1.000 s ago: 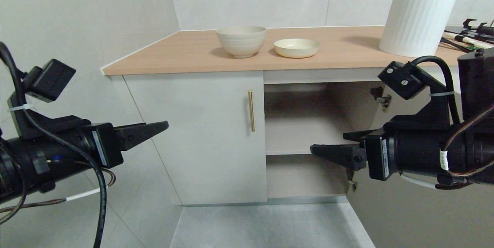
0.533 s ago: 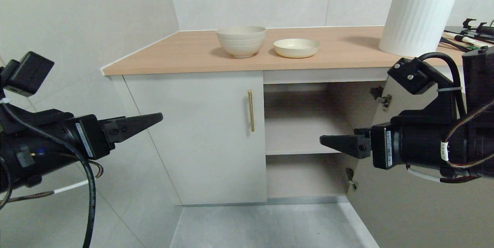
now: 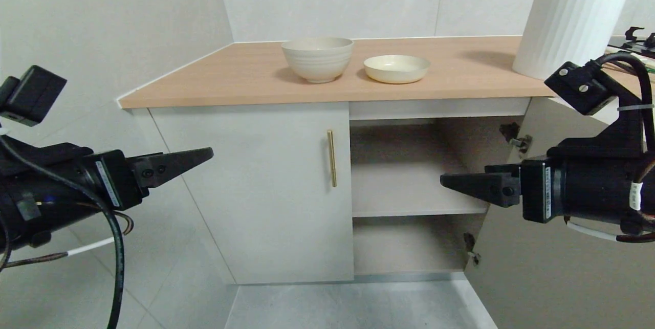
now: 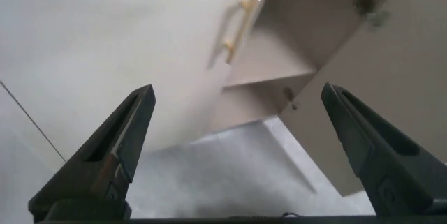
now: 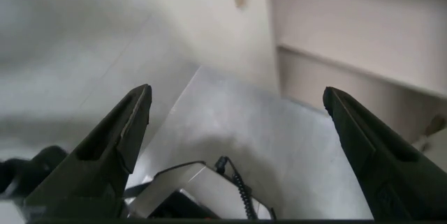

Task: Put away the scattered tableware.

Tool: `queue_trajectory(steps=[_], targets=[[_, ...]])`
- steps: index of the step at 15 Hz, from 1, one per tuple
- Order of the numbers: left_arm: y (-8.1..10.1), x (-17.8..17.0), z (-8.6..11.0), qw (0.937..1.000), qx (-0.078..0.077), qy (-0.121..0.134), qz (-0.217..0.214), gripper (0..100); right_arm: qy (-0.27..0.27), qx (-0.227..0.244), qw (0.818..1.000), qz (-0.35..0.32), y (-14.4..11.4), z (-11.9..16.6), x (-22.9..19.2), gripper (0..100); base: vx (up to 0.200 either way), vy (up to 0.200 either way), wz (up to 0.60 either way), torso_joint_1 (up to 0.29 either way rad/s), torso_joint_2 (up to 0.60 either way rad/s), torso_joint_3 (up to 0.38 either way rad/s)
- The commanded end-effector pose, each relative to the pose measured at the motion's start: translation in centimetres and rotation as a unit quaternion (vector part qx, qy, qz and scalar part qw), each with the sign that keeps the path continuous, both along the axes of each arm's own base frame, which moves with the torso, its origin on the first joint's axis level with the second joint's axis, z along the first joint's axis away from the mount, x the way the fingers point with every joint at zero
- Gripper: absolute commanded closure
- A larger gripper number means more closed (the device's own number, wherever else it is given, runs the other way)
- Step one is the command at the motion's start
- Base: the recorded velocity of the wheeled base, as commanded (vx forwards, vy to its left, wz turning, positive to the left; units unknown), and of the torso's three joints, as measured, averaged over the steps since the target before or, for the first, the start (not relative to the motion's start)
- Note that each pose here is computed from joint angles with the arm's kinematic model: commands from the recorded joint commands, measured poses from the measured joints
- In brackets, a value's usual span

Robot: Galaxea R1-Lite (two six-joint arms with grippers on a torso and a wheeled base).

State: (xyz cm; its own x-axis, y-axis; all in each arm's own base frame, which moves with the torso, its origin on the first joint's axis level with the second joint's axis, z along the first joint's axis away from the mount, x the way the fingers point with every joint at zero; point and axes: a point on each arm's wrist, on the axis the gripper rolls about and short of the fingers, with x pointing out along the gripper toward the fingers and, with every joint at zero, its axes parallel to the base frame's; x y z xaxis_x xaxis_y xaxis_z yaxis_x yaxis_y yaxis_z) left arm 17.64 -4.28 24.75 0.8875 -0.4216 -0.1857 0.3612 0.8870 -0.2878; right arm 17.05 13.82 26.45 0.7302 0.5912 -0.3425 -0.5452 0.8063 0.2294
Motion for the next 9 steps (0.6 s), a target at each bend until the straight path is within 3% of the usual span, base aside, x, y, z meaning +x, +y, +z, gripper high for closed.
queue_trajectory(steps=[1, 6, 9], targets=[[0.0, 0.1, 0.0, 1.0000, 0.000, 0.001, 0.000, 0, 0.001, 0.000, 1.000, 0.000, -0.2, 0.1, -0.3, 0, 0.200, 0.000, 0.00, 0.002, 0.00, 0.002], [0.0, 0.2, 0.1, 1.0000, -0.001, 0.000, 0.000, 0, -0.003, 0.003, 1.000, 0.000, -1.1, 0.0, -0.7, 0, 0.200, 0.000, 0.00, 0.003, 0.00, 0.005], [0.0, 0.1, 0.3, 1.0000, -0.002, -0.005, 0.001, 0, -0.015, -0.011, 1.000, 0.007, -1.3, -0.1, -1.0, 0, 0.000, 0.000, 0.00, 0.000, 0.00, 0.000]])
